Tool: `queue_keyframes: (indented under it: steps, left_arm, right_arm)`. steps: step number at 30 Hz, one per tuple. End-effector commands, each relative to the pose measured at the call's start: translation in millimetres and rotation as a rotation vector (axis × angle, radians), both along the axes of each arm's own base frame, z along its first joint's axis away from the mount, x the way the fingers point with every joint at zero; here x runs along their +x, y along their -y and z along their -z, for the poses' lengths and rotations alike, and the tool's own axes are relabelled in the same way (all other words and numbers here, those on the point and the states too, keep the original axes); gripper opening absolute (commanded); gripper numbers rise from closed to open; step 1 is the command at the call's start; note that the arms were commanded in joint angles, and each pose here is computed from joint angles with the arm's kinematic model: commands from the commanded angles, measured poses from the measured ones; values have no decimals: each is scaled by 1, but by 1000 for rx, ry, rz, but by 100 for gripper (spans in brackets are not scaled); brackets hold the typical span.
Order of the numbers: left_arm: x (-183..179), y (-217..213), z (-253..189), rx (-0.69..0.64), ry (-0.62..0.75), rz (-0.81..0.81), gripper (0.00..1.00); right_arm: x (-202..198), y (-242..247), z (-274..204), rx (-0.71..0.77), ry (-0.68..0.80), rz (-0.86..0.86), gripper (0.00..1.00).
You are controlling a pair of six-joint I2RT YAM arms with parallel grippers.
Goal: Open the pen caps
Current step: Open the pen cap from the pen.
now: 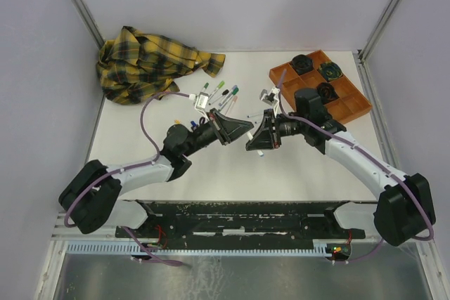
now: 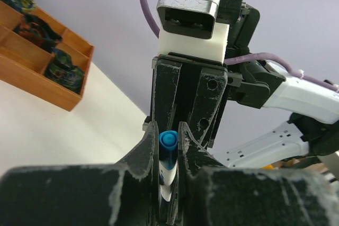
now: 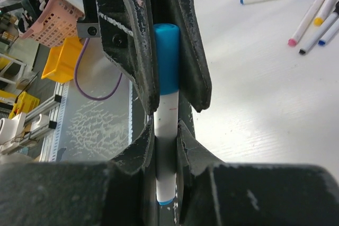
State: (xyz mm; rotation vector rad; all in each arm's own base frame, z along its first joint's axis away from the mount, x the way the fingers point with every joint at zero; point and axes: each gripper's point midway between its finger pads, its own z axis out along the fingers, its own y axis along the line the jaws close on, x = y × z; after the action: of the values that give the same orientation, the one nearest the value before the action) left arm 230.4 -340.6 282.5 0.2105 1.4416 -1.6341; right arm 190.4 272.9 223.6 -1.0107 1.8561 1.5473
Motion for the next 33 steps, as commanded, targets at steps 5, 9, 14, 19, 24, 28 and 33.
queue_keyframes:
  steps: [5,9,14,19,24,28,33]
  left_arm:
    - [60,-74,-136,-97,325,-355,3]
    - [68,-101,-181,-158,397,-441,3]
    - [67,-112,-200,-178,419,-471,3]
    - [82,-115,-107,-33,184,-504,3]
    - [92,-130,11,87,-160,-583,3]
    - [94,-128,73,158,-366,-593,3]
    - [98,-109,128,347,-542,-659,3]
  right_arm:
    - [2,-18,-1,47,-28,-34,0]
    - [1,-24,6,50,-55,-39,0]
    - [16,-26,25,-9,-76,47,0]
    - [51,-2,86,-300,-60,285,0]
    - [62,10,127,-497,-92,393,0]
    - [63,18,144,-621,-91,444,0]
    - [37,42,182,-826,-137,407,0]
